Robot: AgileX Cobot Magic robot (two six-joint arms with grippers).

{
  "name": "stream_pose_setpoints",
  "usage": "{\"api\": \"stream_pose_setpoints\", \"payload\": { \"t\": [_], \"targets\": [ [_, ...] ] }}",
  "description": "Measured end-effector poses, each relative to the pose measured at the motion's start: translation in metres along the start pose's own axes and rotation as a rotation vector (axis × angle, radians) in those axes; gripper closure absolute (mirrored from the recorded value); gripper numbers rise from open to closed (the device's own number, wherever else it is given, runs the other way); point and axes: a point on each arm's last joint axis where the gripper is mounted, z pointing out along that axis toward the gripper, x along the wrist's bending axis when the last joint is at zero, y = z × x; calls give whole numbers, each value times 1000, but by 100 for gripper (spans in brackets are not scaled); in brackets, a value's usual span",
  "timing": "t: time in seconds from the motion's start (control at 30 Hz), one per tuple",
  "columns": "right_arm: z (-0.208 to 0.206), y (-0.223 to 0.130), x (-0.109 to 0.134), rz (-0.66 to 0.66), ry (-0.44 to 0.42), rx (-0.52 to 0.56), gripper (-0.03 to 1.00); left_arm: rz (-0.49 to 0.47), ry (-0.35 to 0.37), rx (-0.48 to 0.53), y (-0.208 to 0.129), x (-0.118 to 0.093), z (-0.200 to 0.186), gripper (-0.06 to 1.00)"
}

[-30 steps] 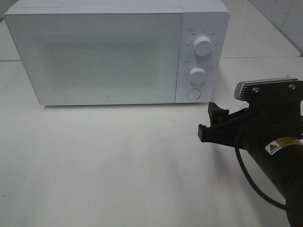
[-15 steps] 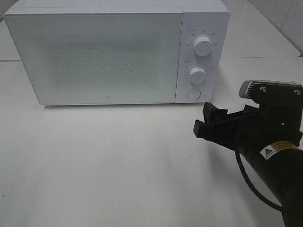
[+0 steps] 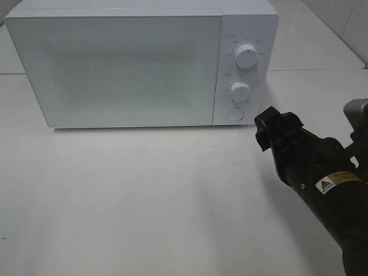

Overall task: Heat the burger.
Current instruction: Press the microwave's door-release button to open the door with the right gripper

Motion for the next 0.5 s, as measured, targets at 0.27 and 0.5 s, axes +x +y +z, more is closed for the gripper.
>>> {"api": "stream_pose_setpoints", "payload": {
  "t": [0.27, 0.5],
  "targets": [
    [0, -1, 1, 338, 12, 14, 39, 0, 0, 0, 0, 0, 0, -5],
    [0, -5, 6, 501, 46, 71, 64, 0, 0, 0, 0, 0, 0, -5]
  ]
}}
